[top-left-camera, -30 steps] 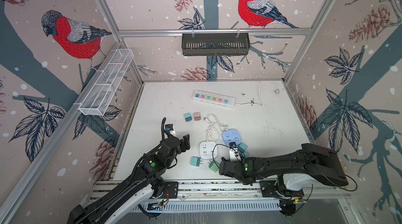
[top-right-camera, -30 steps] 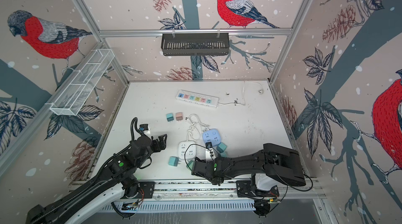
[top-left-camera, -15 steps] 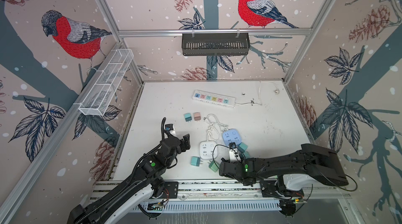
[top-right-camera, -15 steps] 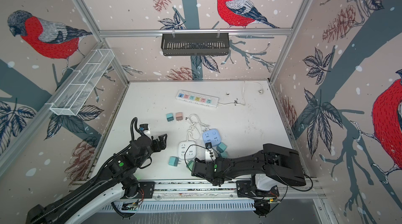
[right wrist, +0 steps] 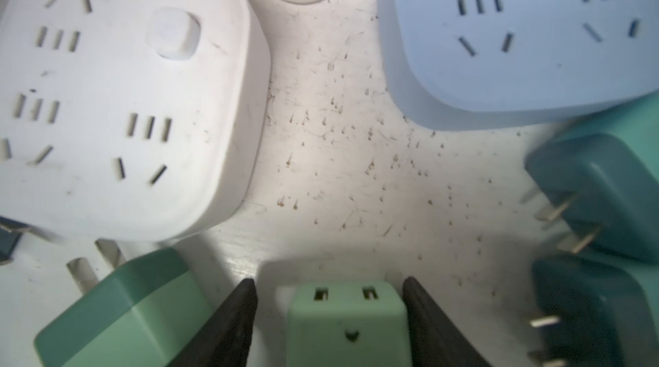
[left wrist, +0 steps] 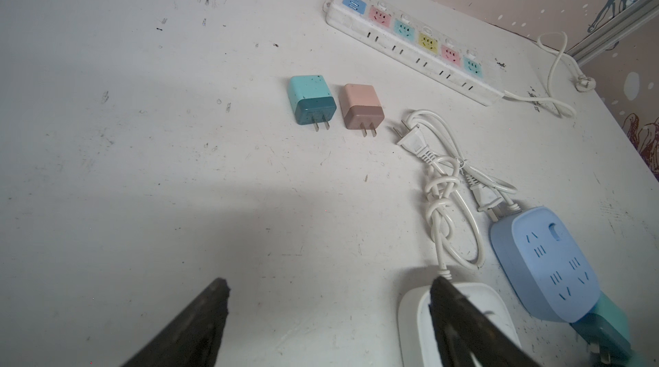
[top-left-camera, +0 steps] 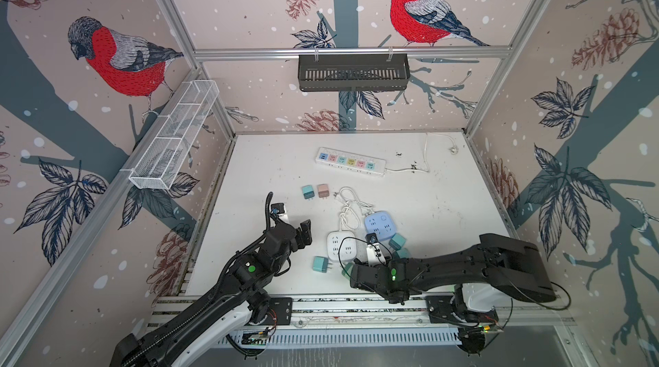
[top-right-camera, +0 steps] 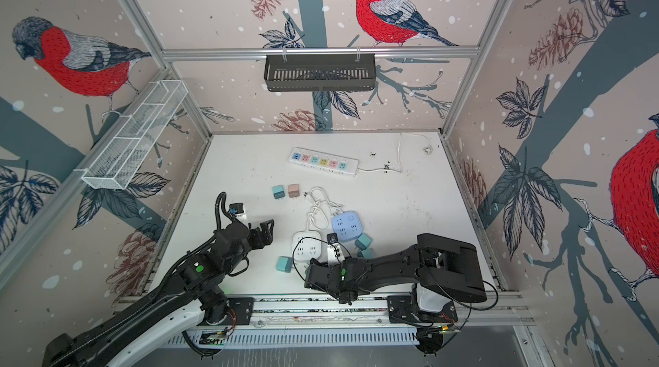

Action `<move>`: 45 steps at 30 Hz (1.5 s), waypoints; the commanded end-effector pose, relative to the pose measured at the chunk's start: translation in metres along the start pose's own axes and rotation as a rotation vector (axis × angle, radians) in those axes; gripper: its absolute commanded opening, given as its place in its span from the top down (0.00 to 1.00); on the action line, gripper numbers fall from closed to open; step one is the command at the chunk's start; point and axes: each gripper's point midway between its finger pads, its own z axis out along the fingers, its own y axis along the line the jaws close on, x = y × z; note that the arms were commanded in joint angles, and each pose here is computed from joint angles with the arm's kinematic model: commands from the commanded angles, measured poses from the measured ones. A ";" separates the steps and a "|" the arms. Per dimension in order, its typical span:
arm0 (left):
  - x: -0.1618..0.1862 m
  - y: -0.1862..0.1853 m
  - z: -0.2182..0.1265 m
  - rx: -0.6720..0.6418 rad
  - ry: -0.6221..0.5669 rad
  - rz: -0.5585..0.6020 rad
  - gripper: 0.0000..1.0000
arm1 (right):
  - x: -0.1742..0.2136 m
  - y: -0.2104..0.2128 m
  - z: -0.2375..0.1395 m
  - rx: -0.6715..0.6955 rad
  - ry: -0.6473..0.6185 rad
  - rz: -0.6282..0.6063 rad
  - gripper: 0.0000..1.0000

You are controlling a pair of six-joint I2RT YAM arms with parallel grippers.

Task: Insert the plug
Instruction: 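Move the right gripper to the light-green adapter and close on it, then lift the green adapter with the right gripper toward the left gripper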

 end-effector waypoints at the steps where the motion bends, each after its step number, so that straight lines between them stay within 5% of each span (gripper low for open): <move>1: -0.008 -0.002 -0.001 0.001 -0.029 -0.010 0.12 | 0.014 -0.013 -0.003 0.043 0.045 -0.030 0.34; 7: -0.008 -0.002 -0.001 0.000 -0.028 -0.011 0.12 | 0.021 -0.011 -0.003 0.061 0.037 -0.075 0.38; 14: -0.008 0.000 -0.002 -0.005 -0.036 -0.017 0.12 | 0.025 -0.004 0.003 0.039 0.043 -0.084 0.62; 19: -0.010 -0.001 -0.003 0.004 -0.039 -0.021 0.11 | 0.011 -0.006 -0.006 -0.006 -0.024 -0.041 0.71; 30: -0.030 -0.013 -0.016 0.038 -0.066 -0.027 0.03 | -0.093 -0.007 -0.072 -0.157 -0.413 0.040 0.86; 34: -0.051 -0.039 -0.026 0.176 -0.141 -0.055 0.03 | -0.132 -0.016 -0.081 -0.214 -0.540 0.089 0.95; 40: -0.086 -0.049 -0.048 0.231 -0.255 -0.125 0.07 | -0.186 -0.041 -0.114 -0.187 -0.744 0.178 0.96; 45: -0.112 -0.073 -0.075 0.368 -0.338 -0.092 0.03 | -0.209 -0.057 -0.136 -0.121 -0.889 0.110 0.98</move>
